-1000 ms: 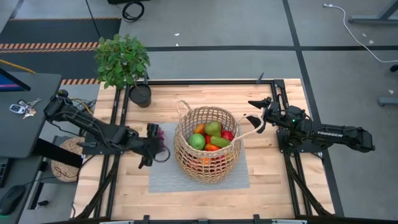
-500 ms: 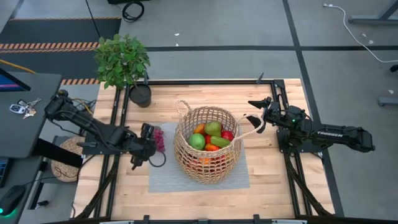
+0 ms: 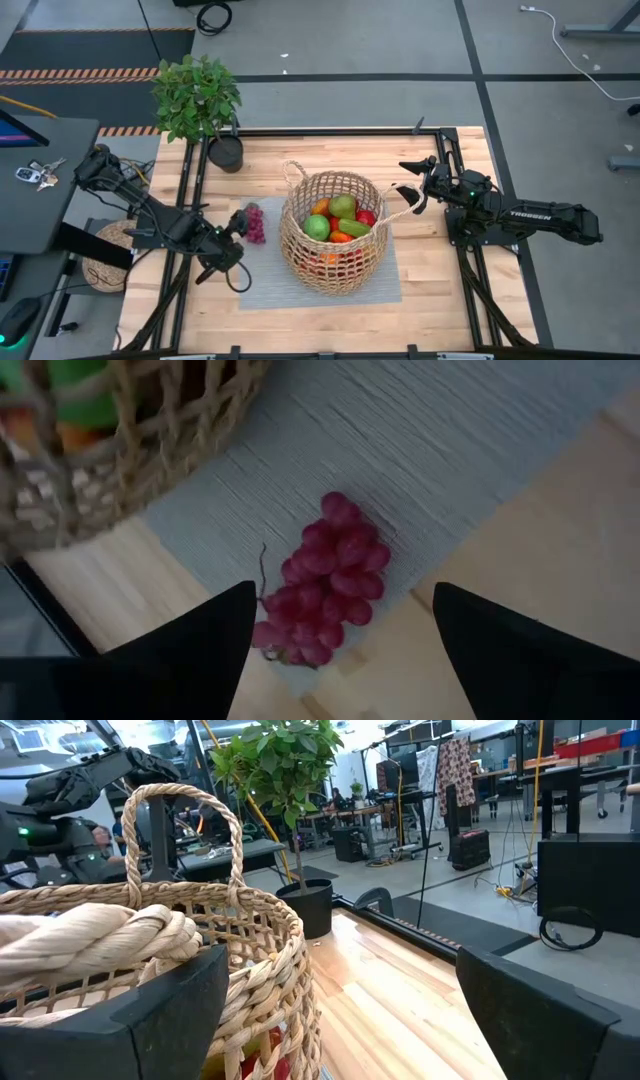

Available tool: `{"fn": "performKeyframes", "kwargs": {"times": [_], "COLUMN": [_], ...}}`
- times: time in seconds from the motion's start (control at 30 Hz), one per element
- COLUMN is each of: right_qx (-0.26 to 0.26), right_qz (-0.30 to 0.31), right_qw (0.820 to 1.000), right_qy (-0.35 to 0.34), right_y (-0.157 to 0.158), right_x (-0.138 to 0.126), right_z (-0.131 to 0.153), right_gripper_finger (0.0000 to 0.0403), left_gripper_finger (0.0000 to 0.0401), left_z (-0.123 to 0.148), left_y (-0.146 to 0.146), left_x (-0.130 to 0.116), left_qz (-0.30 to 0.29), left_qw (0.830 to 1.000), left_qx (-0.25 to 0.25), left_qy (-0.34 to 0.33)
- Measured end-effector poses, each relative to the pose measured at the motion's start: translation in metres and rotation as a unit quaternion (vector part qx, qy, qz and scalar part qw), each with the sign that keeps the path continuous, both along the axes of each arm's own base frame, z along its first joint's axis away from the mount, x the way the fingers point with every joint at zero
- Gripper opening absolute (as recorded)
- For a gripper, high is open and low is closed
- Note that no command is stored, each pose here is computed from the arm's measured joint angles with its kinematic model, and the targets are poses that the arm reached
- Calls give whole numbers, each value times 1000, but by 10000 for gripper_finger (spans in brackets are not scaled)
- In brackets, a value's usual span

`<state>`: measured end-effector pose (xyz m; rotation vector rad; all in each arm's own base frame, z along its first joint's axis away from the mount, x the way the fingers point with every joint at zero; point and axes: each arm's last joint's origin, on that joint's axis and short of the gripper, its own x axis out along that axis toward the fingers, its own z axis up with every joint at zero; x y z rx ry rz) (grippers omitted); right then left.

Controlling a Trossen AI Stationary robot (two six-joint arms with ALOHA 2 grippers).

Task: Build produce basket
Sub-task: Put the violet grapes into the brown basket

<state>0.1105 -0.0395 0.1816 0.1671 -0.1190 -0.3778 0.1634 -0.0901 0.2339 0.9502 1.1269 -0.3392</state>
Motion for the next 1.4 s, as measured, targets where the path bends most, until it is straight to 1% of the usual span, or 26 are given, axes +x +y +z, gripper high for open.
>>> {"fn": "performKeyframes", "kwargs": {"times": [0.1, 0.23, 0.3, 0.4, 0.47, 0.53, 0.57, 0.7, 0.8, 0.9, 1.07, 1.27, 1.4], "right_qx": [0, 0, 0, 0, 0, 0, 0, 0, 0, 0, 0, 0, 0], "right_qz": [0, 0, 0, 0, 0, 0, 0, 0, 0, 0, 0, 0, 0], "right_qw": [1000, 1000, 1000, 1000, 1000, 1000, 1000, 1000, 1000, 1000, 1000, 1000, 1000], "right_qy": [0, 0, 0, 0, 0, 0, 0, 0, 0, 0, 0, 0, 0], "right_y": [0, 0, 0, 0, 0, 0, 0, 0, 0, 0, 0, 0, 0], "right_x": [0, 0, 0, 0, 0, 0, 0, 0, 0, 0, 0, 0, 0], "right_z": [0, 0, 0, 0, 0, 0, 0, 0, 0, 0, 0, 0, 0], "right_gripper_finger": [394, 394, 394, 394, 394, 394, 394, 394, 394, 394, 394, 394, 394], "left_gripper_finger": [309, 306, 306, 309, 308, 305, 304, 300, 300, 299, 298, 298, 298], "left_z": [0, -3, -11, -30, -43, -52, -55, -66, -69, -69, -70, -70, -70], "left_y": [0, 2, 7, 18, 25, 30, 32, 39, 44, 45, 47, 51, 50], "left_x": [0, 3, 5, 7, 6, 7, 10, 12, 10, 12, 14, 15, 15], "left_qz": [-50, -114, -131, -138, -164, -190, -196, -195, -189, -182, -208, -223, -229], "left_qw": [998, 991, 987, 982, 972, 961, 959, 964, 964, 967, 965, 961, 960], "left_qx": [25, 61, 75, 82, 113, 154, 163, 134, 130, 127, 95, 96, 86], "left_qy": [13, 34, 55, 95, 125, 129, 125, 123, 132, 127, 130, 135, 135]}}
